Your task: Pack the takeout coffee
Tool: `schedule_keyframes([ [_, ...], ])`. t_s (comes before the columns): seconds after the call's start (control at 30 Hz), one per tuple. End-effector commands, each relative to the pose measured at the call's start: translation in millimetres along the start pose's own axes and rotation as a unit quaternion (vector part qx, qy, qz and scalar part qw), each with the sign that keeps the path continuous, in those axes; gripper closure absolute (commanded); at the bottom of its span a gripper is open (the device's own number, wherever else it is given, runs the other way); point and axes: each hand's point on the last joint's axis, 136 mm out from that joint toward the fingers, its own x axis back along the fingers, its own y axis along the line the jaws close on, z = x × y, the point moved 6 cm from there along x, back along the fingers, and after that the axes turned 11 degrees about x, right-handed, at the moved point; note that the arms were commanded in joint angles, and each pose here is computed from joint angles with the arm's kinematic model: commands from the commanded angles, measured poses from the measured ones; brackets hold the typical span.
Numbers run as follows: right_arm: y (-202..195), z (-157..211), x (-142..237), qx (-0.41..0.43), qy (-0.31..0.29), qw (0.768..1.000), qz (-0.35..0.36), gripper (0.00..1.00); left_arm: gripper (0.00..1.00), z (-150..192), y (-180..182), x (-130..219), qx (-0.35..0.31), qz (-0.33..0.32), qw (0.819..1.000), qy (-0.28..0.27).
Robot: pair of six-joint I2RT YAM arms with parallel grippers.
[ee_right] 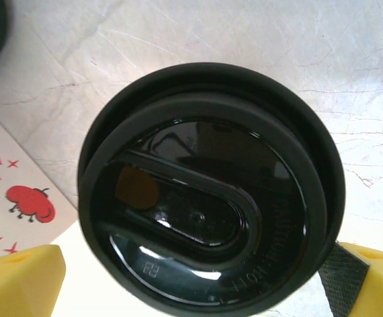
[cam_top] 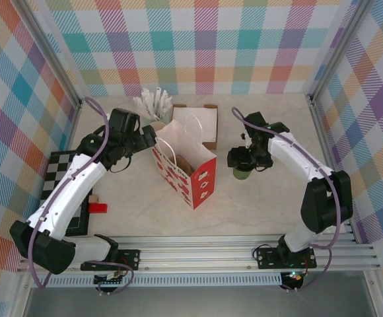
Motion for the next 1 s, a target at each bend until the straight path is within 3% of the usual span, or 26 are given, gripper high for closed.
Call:
schedule_keyframes([
  [0.0, -4, -4, 3, -0.002, 0.005, 0.999, 0.034, 0.0, 0.0, 0, 9, 0, 0.004, -0.02, 1.0, -0.006],
  [0.33, 4, -16, -1, 0.034, 0.002, 0.999, 0.008, 0.0, 0.0, 0, 13, -1, 0.001, -0.032, 0.999, -0.009],
  [0.97, 1, -22, -19, 0.025, 0.023, 0.999, 0.019, 0.0, 0.0, 1, 14, -4, -0.001, -0.04, 0.999, -0.007],
])
